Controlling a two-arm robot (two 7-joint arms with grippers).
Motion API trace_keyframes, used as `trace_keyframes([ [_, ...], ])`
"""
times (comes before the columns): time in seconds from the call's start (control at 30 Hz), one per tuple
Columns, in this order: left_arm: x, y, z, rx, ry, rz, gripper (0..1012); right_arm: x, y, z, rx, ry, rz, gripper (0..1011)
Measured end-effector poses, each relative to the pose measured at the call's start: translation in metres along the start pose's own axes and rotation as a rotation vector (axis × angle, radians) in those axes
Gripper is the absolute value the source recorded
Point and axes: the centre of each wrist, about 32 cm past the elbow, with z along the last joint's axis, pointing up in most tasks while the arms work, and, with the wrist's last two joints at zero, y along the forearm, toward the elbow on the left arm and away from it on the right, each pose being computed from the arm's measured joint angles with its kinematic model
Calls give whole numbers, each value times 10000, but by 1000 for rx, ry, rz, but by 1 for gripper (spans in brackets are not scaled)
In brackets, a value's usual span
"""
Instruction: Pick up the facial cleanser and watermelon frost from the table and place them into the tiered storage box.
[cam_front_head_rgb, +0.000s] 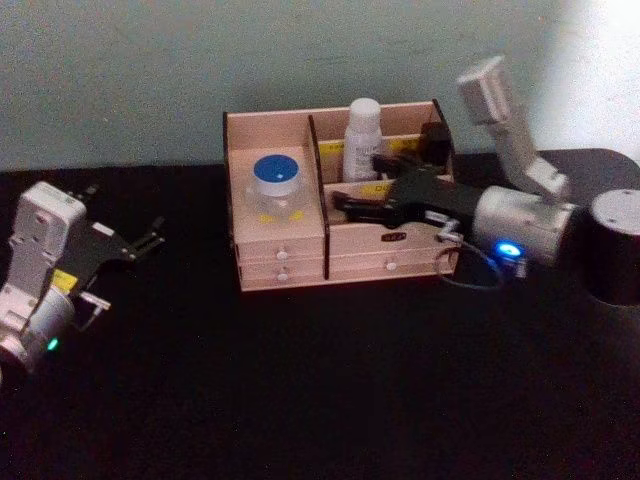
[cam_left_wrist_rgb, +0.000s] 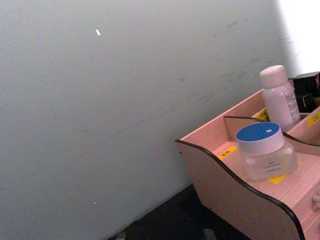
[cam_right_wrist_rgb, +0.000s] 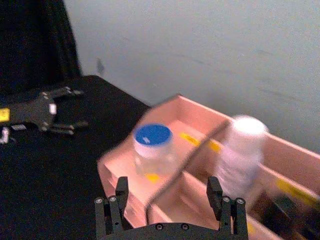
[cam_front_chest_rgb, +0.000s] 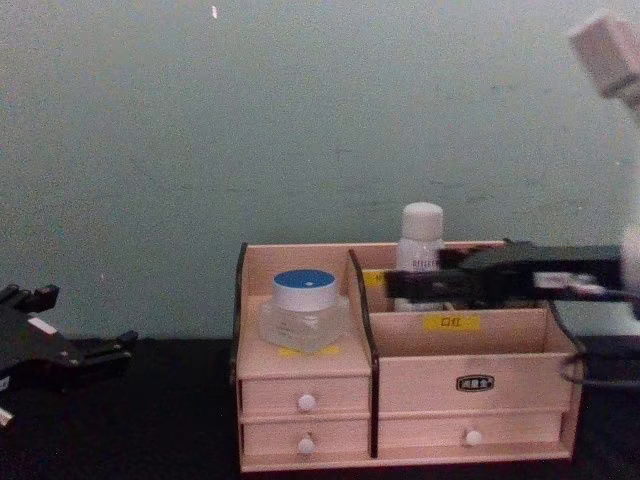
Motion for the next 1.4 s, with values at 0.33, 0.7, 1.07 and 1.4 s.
trace_keyframes([
  [0.33,0,0,0,0,0,0,1001,77,-564,-39,-28,32,-191,1000],
  [0.7,0,0,0,0,0,0,1001,-39,-826,-226,21,30,-593,1000],
  [1.07,0,0,0,0,0,0,1001,-172,-595,-664,-70,-23,-815,1000],
  [1.4,0,0,0,0,0,0,1001,-179,-503,-824,-115,-21,-854,1000],
])
